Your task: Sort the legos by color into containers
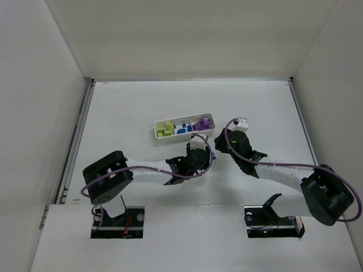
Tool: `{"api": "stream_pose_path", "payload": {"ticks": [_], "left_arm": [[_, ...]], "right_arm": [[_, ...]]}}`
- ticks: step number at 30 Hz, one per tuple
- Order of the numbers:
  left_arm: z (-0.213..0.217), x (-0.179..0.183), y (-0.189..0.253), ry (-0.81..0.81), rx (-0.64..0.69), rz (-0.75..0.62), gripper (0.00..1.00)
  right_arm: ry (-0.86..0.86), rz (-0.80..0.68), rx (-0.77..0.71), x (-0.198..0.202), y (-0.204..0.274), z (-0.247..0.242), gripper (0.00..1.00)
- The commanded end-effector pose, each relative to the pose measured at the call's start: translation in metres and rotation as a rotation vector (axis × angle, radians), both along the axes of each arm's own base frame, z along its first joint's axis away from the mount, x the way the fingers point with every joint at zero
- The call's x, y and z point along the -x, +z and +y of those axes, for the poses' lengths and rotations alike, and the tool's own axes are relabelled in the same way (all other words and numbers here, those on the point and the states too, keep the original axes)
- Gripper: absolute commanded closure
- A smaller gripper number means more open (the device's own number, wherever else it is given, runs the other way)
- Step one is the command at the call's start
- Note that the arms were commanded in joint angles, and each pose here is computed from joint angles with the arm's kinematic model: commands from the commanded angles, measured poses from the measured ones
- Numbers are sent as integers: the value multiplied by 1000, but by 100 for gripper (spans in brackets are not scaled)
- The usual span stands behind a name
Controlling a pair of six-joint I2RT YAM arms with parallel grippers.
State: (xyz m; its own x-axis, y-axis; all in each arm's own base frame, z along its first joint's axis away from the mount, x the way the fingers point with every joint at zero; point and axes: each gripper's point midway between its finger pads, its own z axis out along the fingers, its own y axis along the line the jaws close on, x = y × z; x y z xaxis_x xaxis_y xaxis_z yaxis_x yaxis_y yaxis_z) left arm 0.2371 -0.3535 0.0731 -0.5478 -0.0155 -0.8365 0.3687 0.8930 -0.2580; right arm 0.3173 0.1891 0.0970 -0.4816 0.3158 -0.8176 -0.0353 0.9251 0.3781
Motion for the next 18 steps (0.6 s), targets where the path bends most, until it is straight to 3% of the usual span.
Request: {"api": "stream_pose_path", "payload": {"ticks": [1, 18], "left_arm": [[-3, -5, -5, 54, 28, -1, 57], [-12, -27, -37, 121, 43, 38, 59]], "right_arm": [[-18, -44, -13, -6, 17, 2, 55], [-48, -30, -21, -2, 7, -13, 54]]}}
